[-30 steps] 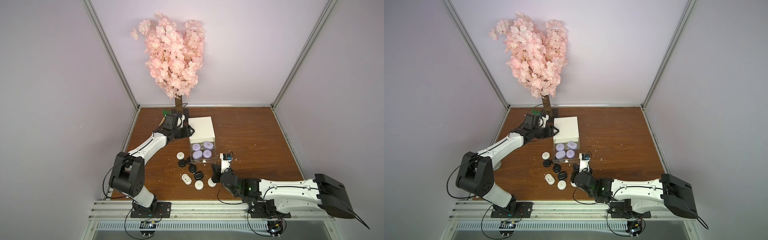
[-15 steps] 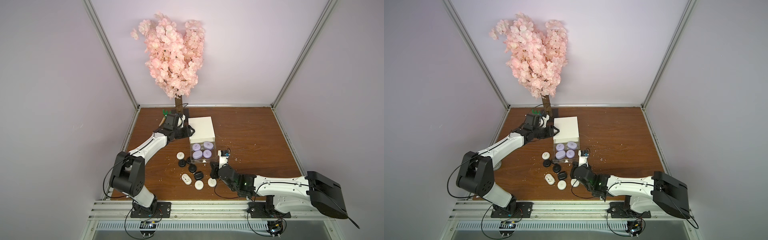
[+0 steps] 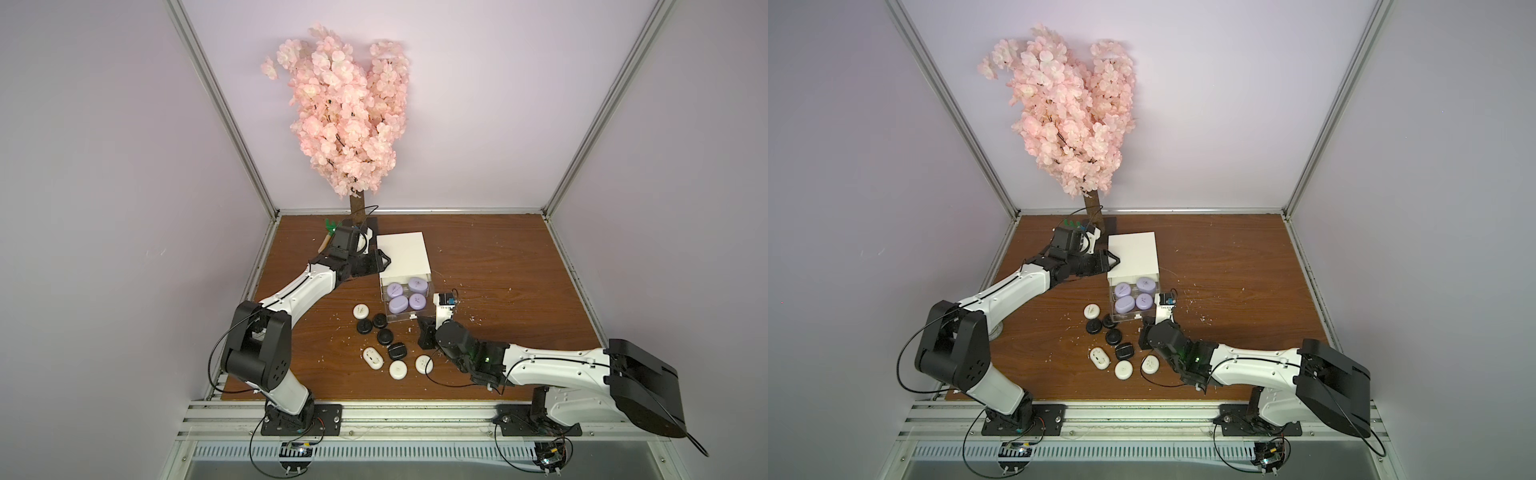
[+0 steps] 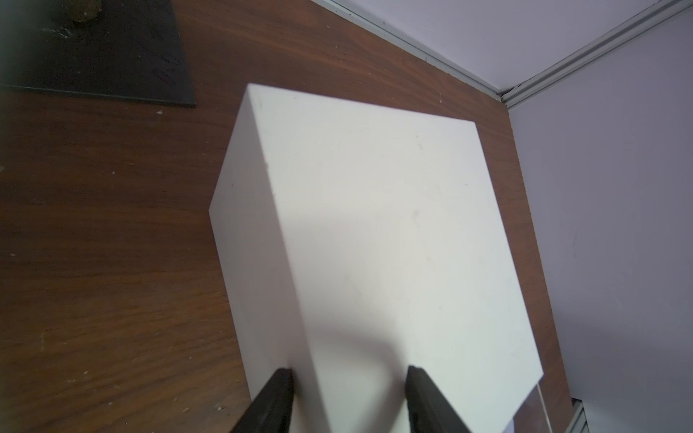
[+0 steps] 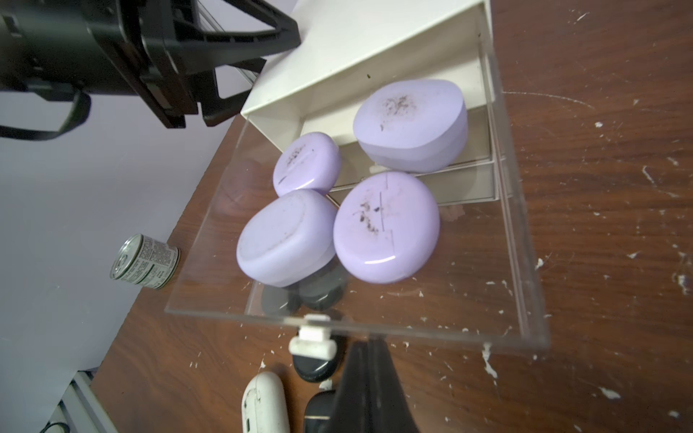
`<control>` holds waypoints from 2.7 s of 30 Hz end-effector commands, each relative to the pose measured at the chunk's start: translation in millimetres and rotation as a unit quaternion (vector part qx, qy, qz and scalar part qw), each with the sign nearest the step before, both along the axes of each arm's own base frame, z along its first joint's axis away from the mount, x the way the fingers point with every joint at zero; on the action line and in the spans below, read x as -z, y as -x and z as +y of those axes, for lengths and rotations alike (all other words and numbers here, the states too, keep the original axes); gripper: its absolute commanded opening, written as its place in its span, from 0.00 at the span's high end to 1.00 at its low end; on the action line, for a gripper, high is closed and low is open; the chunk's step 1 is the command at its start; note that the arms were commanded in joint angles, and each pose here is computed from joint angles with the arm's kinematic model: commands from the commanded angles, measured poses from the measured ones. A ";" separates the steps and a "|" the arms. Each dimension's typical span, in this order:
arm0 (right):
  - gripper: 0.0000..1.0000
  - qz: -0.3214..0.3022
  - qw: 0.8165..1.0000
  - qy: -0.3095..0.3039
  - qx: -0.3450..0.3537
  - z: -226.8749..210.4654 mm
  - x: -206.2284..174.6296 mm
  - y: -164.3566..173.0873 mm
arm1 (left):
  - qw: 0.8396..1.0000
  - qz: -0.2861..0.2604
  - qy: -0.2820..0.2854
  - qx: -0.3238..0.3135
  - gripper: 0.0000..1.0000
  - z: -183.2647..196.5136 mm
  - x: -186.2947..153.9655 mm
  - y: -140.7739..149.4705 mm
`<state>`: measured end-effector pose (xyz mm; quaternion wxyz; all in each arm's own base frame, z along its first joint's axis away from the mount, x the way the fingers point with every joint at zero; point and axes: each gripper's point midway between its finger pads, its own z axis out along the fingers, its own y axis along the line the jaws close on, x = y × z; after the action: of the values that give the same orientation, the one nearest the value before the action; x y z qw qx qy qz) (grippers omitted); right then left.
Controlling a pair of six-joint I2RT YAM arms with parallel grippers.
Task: Put the bluetooth earphones in the drawer according to color
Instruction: Close the drawer in the storage box, then open the drawer in the storage box.
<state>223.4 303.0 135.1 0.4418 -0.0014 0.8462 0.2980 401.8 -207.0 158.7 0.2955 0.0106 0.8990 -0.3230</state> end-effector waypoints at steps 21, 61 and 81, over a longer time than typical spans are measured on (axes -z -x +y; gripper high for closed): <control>1.00 -0.039 0.997 -0.044 0.046 11.1 -41.7 -82.8 | 0.999 0.016 -0.015 0.023 0.48 -15.5 12.5 8.9; 0.65 0.133 0.935 -0.321 0.067 -5.3 0.0 -59.2 | 0.999 0.019 -0.032 0.034 0.47 -29.0 16.1 20.8; 0.70 0.162 0.827 -0.535 0.067 12.5 5.8 -76.7 | 0.999 0.017 -0.030 0.039 0.47 -30.3 15.4 21.6</control>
<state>290.5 312.5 92.0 0.2324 0.3405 0.6673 0.6203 399.3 -224.9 159.0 0.3074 0.0252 0.9007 -0.3059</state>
